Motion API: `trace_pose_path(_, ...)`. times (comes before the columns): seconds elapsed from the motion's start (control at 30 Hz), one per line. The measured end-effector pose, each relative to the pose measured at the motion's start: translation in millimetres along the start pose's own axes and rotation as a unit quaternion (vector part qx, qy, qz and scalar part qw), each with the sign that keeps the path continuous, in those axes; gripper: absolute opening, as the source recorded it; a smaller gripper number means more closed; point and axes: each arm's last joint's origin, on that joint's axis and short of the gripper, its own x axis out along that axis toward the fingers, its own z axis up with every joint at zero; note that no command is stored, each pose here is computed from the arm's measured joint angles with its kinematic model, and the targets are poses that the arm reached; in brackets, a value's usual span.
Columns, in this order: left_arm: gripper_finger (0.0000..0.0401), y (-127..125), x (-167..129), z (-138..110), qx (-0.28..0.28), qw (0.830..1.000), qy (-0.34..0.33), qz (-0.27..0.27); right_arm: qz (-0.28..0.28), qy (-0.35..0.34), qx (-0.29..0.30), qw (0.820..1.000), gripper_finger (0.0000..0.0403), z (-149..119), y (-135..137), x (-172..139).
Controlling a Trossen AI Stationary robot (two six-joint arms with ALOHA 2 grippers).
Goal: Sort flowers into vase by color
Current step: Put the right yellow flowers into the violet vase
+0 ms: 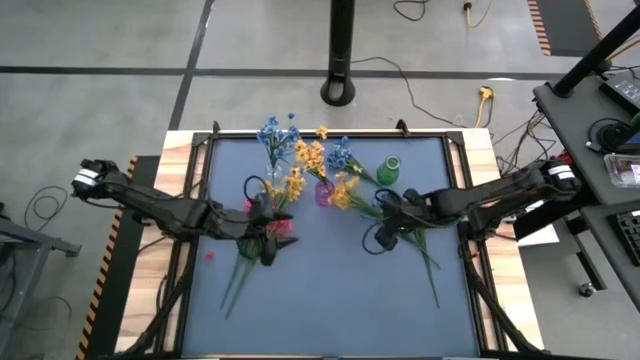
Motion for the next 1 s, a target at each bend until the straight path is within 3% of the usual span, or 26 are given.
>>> trace_pose_path(0.17, 0.0313, -18, 19, -1, 0.044, 0.999, 0.017, 0.009, -0.007, -0.047, -0.017, 0.999, 0.0016, -8, 5, -12)
trace_pose_path(0.37, 0.0313, -35, 34, 1, 0.08, 0.996, 0.013, 0.021, 0.006, -0.169, -0.012, 0.986, 0.0015, -19, 13, -19)
trace_pose_path(0.6, 0.0312, -44, 51, -2, 0.104, 0.994, -0.027, 0.0, 0.1, -0.271, -0.007, 0.957, 0.0014, -36, 22, -22)
trace_pose_path(0.8, 0.0312, -50, 60, -1, 0.136, 0.988, -0.065, -0.018, 0.181, -0.35, -0.017, 0.919, 0.0014, -47, 31, -37)
trace_pose_path(1.0, 0.0312, -57, 64, 5, 0.145, 0.982, -0.115, -0.041, 0.213, -0.398, -0.049, 0.891, 0.0013, -51, 36, -47)
